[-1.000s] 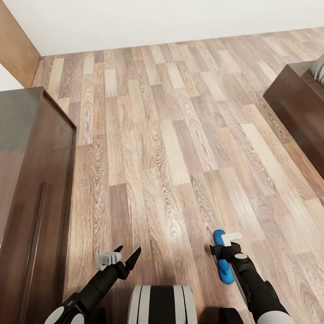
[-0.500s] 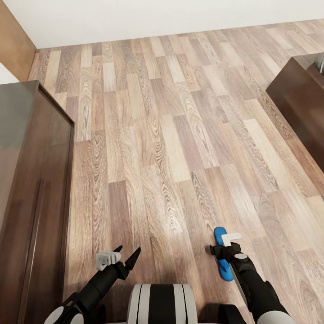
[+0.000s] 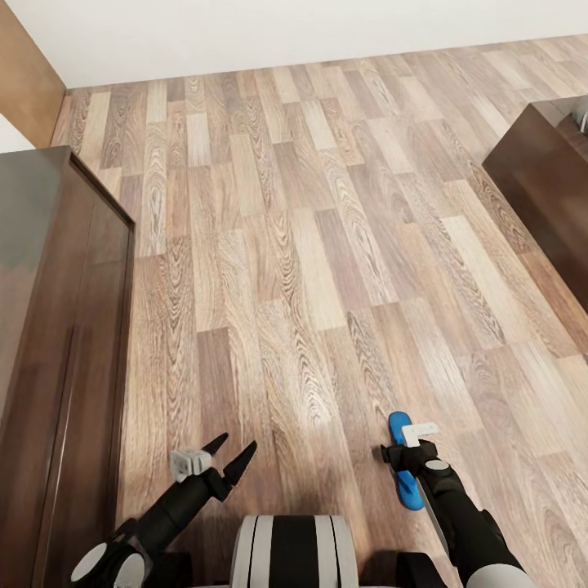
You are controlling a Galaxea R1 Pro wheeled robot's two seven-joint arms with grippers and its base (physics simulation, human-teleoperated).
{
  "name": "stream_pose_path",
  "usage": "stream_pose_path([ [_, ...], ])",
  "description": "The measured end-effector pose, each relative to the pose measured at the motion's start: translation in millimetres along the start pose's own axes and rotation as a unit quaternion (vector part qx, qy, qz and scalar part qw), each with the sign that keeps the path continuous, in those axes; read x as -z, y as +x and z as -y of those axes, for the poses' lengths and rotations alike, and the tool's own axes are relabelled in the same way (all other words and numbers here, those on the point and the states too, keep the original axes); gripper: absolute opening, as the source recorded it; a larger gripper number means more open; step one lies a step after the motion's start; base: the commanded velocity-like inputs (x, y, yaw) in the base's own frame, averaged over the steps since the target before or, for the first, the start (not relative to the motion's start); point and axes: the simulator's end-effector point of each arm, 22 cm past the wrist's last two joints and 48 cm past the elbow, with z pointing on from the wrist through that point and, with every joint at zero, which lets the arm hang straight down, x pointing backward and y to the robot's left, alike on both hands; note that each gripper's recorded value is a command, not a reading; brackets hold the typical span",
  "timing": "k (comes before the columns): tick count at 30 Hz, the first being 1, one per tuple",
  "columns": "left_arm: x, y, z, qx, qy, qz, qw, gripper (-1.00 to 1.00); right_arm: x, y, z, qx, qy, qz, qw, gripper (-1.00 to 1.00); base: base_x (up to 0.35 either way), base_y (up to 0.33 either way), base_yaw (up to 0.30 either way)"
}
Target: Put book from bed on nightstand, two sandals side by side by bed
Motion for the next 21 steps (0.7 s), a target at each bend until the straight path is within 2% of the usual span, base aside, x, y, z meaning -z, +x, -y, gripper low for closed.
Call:
stream_pose_path([
  [5, -4.9, -13, 3, 0.003, 0.019, 0.003, 0.9998, 1.00, 0.0, 0, 1, 0.000, 0.001, 0.000, 1.0000, 1.00, 0.000, 0.000, 0.000],
  [9, -17.1, -38, 8, 0.005, 0.037, 0.026, 0.9990, 1.00, 0.0, 0, 1, 0.000, 0.002, 0.000, 1.0000, 1.00, 0.000, 0.000, 0.000],
  [13, -22.8, -57, 12, 0.018, 0.049, 0.049, 0.9974, 1.00, 0.0, 0, 2, 0.000, 0.003, 0.000, 1.0000, 1.00, 0.000, 0.000, 0.000],
  [21, -29.5, -66, -1, 0.019, 0.016, 0.061, 0.9978, 1.00, -0.1, 0, 2, 0.000, 0.004, 0.000, 1.0000, 1.00, 0.000, 0.000, 0.000],
])
